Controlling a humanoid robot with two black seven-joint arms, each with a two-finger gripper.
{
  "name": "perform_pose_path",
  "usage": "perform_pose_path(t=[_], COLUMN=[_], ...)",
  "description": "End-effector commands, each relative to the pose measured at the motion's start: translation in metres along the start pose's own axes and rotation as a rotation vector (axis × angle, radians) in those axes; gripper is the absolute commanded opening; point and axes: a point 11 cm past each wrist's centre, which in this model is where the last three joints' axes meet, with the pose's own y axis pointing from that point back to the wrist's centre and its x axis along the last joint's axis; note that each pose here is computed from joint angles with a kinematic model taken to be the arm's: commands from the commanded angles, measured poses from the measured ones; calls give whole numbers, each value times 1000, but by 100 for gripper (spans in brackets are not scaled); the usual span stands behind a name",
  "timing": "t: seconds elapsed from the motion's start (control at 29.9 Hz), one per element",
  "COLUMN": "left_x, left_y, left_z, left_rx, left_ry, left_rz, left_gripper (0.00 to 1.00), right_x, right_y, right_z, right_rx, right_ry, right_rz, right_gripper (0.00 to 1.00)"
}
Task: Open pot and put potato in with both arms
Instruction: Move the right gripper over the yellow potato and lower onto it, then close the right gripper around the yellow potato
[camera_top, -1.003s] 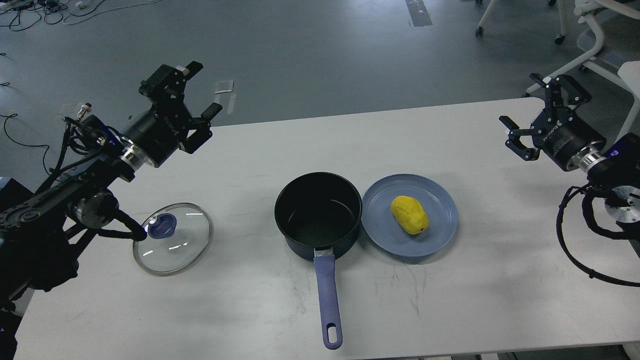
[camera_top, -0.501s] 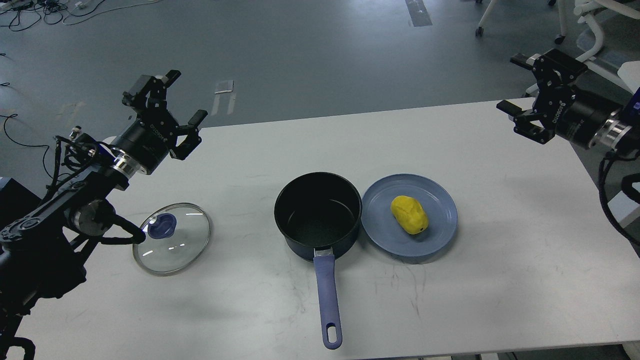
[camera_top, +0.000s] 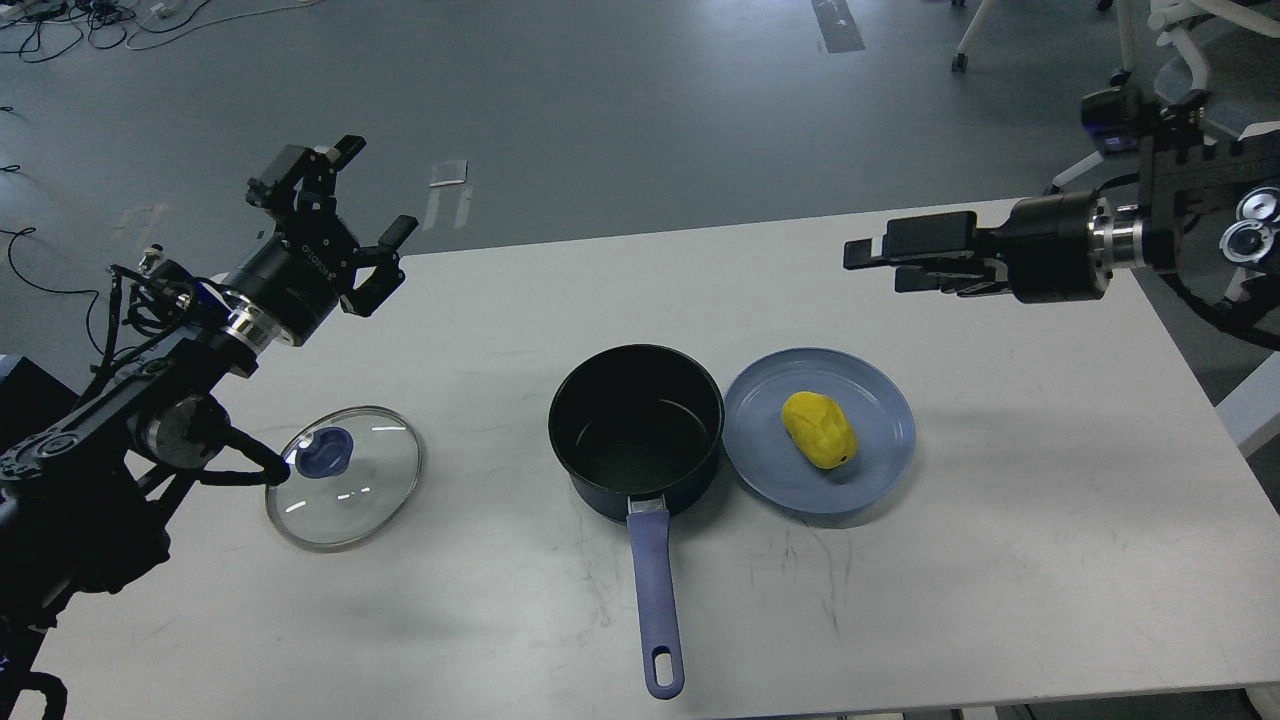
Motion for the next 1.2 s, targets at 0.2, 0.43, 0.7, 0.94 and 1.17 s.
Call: perform_pose_path(t=[0.2, 0.43, 0.7, 0.94, 1.17], left_x=[-1, 4, 6, 6, 6], left_y=[-2, 1, 2, 2, 2], left_z=[3, 7, 9, 9, 9], left_rx=[-6, -6, -8, -8, -9], left_ry=[-3, -13, -17, -17, -16], left_rz=[-4, 5, 10, 10, 11], left_gripper=[98, 98, 98, 98, 98], right_x=[-21, -30, -31, -36, -46], right_y=[-48, -63, -78, -89, -106], right_z=[-9, 5, 1, 4, 11], right_rx=[-163, -243, -244, -250, -258], right_ry=[284, 370, 397, 400, 396], right_rz=[-293, -381, -396, -407, -421], right_gripper=[100, 100, 100, 100, 100])
